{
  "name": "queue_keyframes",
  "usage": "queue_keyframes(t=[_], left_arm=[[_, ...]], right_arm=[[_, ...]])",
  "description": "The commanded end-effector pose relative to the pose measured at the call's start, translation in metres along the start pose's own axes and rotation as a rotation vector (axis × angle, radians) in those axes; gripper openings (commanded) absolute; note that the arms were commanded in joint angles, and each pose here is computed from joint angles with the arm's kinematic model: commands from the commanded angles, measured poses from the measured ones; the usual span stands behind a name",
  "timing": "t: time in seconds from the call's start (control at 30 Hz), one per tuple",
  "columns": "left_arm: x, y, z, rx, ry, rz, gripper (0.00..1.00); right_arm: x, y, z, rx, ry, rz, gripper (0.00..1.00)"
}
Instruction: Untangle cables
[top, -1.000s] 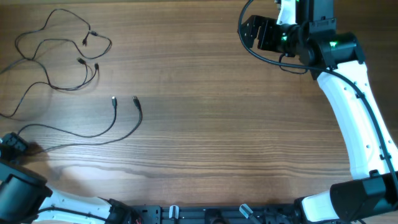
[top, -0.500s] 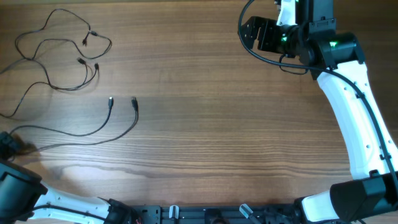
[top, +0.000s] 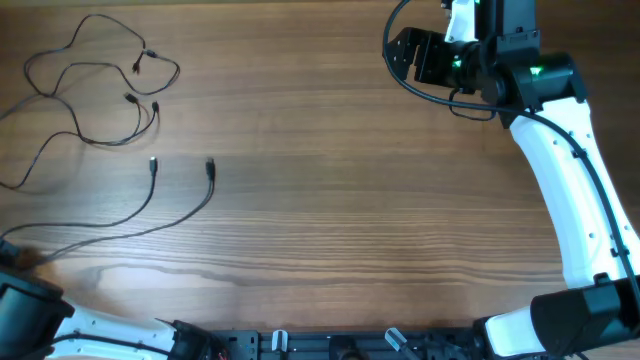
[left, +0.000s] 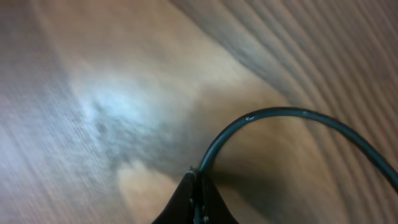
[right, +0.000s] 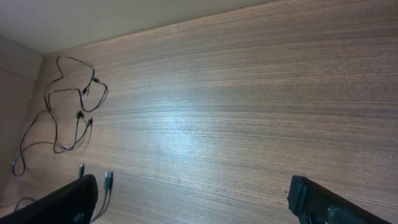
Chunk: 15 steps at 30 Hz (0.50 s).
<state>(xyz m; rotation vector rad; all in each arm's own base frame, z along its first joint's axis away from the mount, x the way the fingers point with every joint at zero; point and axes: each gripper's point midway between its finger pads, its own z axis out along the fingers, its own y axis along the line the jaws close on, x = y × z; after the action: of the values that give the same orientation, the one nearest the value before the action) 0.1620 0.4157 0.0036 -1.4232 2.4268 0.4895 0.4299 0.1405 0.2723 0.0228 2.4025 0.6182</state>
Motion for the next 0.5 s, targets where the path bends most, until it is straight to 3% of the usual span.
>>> queue_keyframes(t=[0.0,0.23,0.27,0.3,0.37,0.47], left_arm=[[-0.019,0.010,-0.013,-0.032,-0.077,0.026,0.04],[-0.057,-0.012,-0.039,0.117,-0.241,0.025,0.04],[-0.059,-0.013,-0.041,0.123,-0.252,0.026,0.09],[-0.060,-0.013,-0.042,0.124,-0.256,0.026,0.25],[-0.060,-0.013,-0.042,0.124,-0.256,0.026,0.33],[-0.062,-0.013,-0.045,0.127,-0.263,0.026,0.58]], right_arm=[[-0.001,-0.003,0.003,0.017,-0.003,-0.007,1.00],[-0.002,-0.003,0.003,0.015,-0.006,-0.005,0.99],[-0.002,-0.003,0.003,0.015,-0.006,-0.006,1.00],[-0.002,-0.003,0.003,0.015,-0.006,-0.006,1.00],[-0.001,-0.003,0.003,0.016,-0.003,-0.006,1.00],[-0.001,-0.003,0.003,0.016,-0.003,-0.006,1.00]])
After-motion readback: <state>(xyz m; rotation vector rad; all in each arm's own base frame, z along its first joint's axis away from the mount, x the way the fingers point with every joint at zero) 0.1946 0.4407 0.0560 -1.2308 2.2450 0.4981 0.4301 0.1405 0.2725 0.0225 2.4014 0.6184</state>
